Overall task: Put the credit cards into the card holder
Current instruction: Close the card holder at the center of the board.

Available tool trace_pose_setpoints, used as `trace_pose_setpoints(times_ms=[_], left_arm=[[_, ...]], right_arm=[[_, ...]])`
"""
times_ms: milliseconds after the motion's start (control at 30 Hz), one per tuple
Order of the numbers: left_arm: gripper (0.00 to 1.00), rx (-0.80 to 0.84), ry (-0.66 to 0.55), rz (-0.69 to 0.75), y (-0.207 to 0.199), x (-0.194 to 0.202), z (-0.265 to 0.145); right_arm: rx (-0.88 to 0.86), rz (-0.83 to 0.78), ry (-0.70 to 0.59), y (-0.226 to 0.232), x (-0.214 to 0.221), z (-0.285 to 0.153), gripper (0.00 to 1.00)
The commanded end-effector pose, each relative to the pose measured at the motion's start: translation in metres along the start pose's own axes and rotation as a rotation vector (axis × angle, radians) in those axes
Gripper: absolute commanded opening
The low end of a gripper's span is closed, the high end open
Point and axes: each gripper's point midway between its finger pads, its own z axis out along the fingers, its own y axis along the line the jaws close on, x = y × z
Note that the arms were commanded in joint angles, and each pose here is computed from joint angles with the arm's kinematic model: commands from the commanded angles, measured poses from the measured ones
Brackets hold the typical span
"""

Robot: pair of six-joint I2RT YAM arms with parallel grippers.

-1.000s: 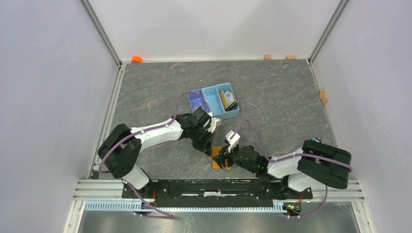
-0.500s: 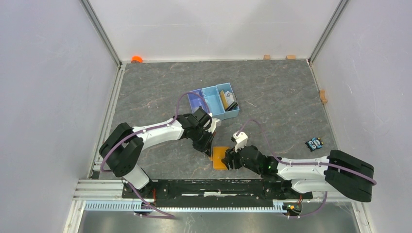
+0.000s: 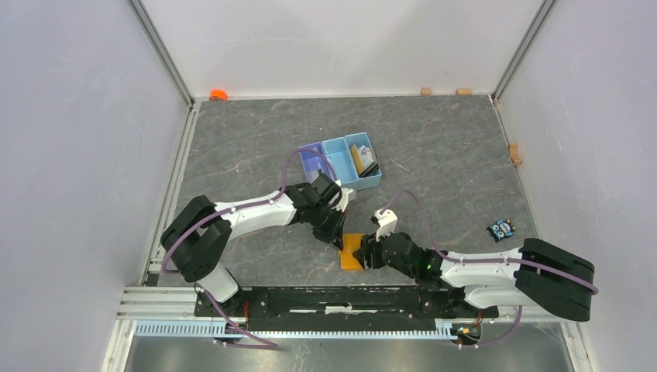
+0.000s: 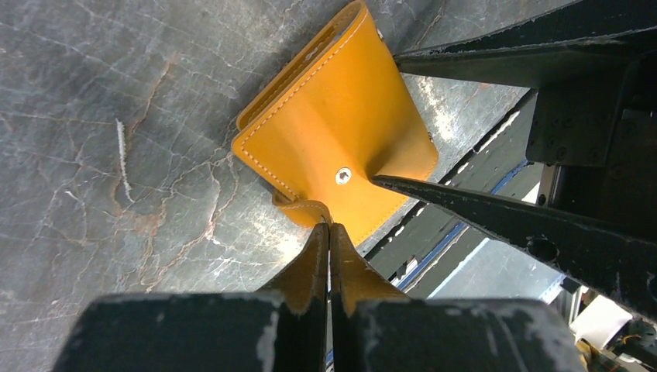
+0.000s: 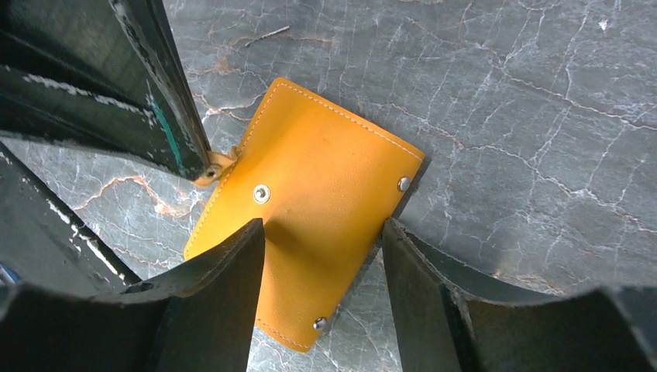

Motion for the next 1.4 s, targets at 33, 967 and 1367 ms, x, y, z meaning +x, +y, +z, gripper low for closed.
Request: trace_pose_setpoints(times_ms=[33, 967, 1367], left_arm=[[0.02, 0.052, -0.042, -0.025, -0.018, -0.018, 0.006], [0.02, 0.027, -0.079, -0.053, -0.02, -0.029, 0.02], [0.02, -0.072, -0.041, 0.008, -0.008, -0.019, 0.017]], right_arm=[[0.053, 0.005, 0.087, -0.016, 0.03, -0.002, 0.62], [0.087, 0.023, 0.103, -0.027, 0.044, -0.006, 0.58], [0.09, 0.024, 0.103, -0.028, 0.045, -0.006, 0.57]])
